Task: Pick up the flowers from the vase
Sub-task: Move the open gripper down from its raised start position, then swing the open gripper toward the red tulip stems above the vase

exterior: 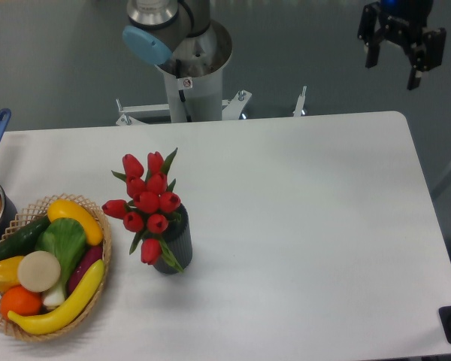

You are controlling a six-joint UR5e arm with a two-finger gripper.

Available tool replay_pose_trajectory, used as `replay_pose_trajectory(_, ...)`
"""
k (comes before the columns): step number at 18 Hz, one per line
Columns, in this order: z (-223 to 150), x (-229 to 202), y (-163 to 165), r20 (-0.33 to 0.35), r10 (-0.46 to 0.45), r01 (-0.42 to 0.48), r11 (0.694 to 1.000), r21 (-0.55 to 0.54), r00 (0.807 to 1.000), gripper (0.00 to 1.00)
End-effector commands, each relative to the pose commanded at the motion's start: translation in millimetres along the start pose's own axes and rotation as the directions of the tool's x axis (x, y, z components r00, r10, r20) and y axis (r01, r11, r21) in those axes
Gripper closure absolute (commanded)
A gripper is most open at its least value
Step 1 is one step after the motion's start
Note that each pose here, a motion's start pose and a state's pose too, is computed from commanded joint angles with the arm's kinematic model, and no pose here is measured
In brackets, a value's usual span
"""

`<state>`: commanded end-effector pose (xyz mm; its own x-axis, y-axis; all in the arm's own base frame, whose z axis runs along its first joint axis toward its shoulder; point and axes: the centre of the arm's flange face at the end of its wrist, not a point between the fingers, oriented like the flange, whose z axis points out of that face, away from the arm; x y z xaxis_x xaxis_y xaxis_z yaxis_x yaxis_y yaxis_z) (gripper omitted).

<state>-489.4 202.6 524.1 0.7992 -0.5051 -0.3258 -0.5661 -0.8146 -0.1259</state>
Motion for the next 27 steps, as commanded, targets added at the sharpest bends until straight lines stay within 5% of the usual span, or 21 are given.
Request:
replay_pose_trajectory(6, -2.3, -0.7, -0.8, 0.008, -0.005, 0.005, 1.000, 0.009, 1.000, 0.00)
replay_pose_trajectory(9, 3.2, -0.4, -3.4, 0.024, -0.077, 0.075, 0.994, 0.077, 0.997, 0.00)
replay_pose_trajectory(12, 11.5, 6.3, -11.5, 0.005, -0.200, 0.198, 0.973, 0.119, 0.980, 0.00)
replay_pose_trajectory(18, 26.1, 15.8, -22.8, -0.032, -0.293, 0.294, 0.942, 0.164, 0.956, 0.00)
replay_pose_trajectory(27, 61.9, 38.3, -60.9, 0.007, -0.408, 0.394, 0.885, 0.250, 0.913, 0.00)
